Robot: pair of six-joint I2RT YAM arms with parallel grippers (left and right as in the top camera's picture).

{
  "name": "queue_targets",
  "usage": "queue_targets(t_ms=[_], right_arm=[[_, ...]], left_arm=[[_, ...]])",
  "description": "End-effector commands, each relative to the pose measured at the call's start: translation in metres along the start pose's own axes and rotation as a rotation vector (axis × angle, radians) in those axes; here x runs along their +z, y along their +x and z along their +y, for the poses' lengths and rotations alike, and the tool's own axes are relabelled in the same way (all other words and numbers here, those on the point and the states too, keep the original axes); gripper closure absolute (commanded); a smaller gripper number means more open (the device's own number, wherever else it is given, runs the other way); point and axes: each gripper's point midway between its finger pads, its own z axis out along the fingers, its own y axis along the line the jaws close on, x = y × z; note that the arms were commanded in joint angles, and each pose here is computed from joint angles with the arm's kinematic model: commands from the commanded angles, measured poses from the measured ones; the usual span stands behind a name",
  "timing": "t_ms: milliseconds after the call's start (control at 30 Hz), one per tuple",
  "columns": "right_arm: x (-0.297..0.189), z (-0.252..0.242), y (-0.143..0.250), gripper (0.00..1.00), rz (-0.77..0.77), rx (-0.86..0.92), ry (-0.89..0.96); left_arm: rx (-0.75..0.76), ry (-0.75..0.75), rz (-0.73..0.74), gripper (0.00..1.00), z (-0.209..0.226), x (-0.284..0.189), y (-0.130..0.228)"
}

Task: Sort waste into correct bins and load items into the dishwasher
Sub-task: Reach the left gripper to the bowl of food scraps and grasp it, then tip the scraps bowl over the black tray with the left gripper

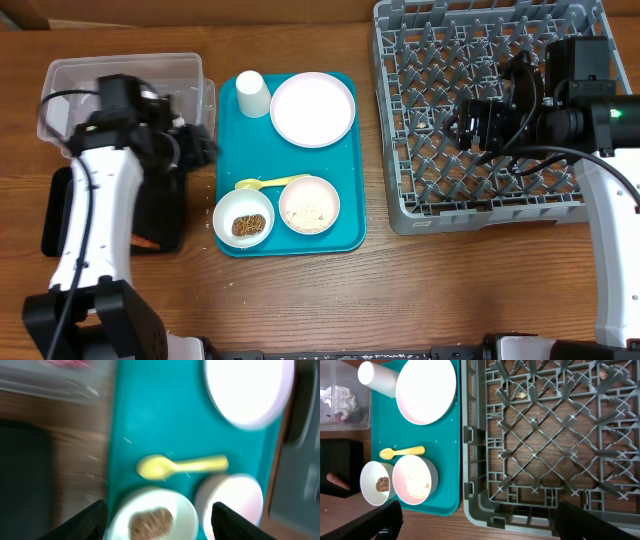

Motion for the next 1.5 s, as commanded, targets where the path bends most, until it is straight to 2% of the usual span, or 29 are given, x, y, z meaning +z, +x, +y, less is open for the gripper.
queue_targets(t_ms=[0, 133, 233, 500, 633, 667, 800, 1033, 1300, 1467], right_arm=[[-0.002, 0.006, -0.002, 0.0, -0.013, -0.006, -0.02], [-0.002, 0.006, -0.003, 0.0, -0.017, -0.008, -0.02], [-0.002, 0.006, -0.002, 0.0, -0.016, -0.008, -0.02], [-0.002, 0.006, -0.002, 0.0, -0.016, -0.007, -0.02], [-0.002, 0.006, -0.002, 0.0, -0.016, -0.007, -0.02], [-0.002, 0.006, -0.002, 0.0, -0.016, -0.007, -0.02], [-0.002, 0.006, -0.002, 0.0, -0.016, -0.007, -0.02], [-0.002, 0.006, -0.002, 0.0, -0.015, -0.007, -0.02], [-0.002, 0.006, -0.002, 0.0, -0.014, -0.007, -0.02], [-0.002, 0.006, -0.001, 0.0, -0.011, -0.006, -0.02]], left_arm=[[0.188, -0.054, 0.04, 0.32, -0.029, 0.002, 0.015], [0.406, -0.175, 0.145, 0.31, -0.048, 0.013, 0.05], [0.496, -0.23, 0.202, 0.33, -0.056, 0.021, 0.073], [0.566, -0.282, 0.291, 0.45, -0.049, 0.055, 0.12], [0.558, -0.305, 0.279, 0.48, -0.043, 0.066, 0.124], [0.561, -0.312, 0.274, 0.53, -0.04, 0.069, 0.125], [0.565, -0.317, 0.264, 0.59, -0.034, 0.078, 0.128], [0.565, -0.317, 0.262, 0.66, -0.022, 0.095, 0.14], [0.545, -0.305, 0.218, 0.95, -0.028, 0.097, 0.132], [0.523, -0.301, 0.189, 0.96, -0.037, 0.091, 0.12]])
